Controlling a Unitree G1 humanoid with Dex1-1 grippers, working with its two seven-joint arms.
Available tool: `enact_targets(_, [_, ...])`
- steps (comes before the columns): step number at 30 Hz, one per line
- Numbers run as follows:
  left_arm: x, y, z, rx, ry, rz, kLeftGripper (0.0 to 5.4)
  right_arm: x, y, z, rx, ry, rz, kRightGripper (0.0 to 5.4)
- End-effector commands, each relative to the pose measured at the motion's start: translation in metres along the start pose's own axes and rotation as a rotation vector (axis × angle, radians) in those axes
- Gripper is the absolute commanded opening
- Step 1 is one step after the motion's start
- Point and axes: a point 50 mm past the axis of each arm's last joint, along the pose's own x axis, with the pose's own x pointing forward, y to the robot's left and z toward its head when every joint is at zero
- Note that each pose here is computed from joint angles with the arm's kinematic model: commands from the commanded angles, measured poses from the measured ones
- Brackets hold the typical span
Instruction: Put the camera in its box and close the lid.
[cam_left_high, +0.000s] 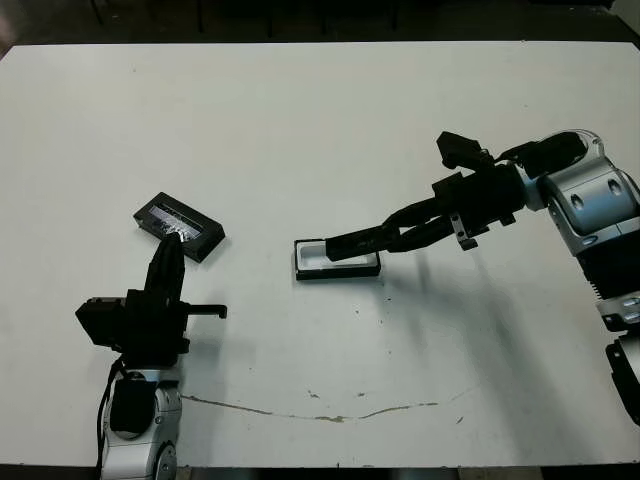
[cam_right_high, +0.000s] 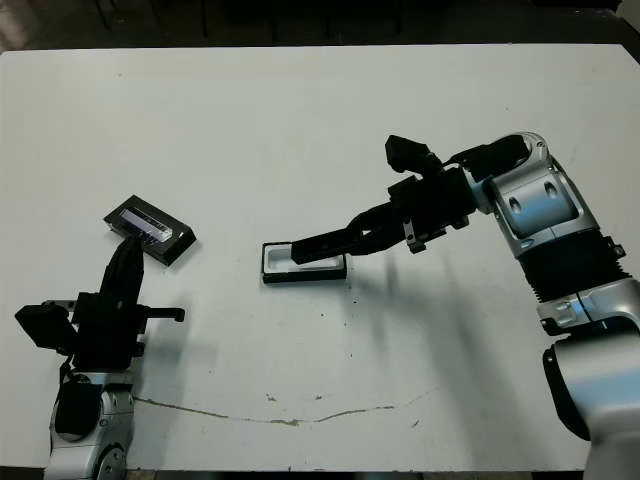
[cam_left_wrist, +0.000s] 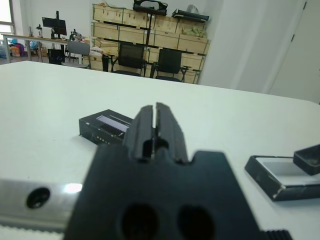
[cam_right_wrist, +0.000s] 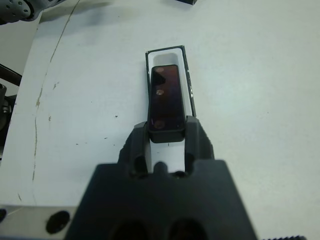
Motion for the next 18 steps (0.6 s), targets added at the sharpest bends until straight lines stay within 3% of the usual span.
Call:
enact_targets(1, [-0.004,0.002,-0.005,0.001,0.037,0.003,0.0,0.005,0.0,-0.005,-0.003,0.027,-0.001,0.36])
enact_targets(18, [-0.006,0.003,-0.007,0.019,0.034,0.01,0.0,0.018,-0.001,-0.006,-0.04,0.07,0.03,0.36])
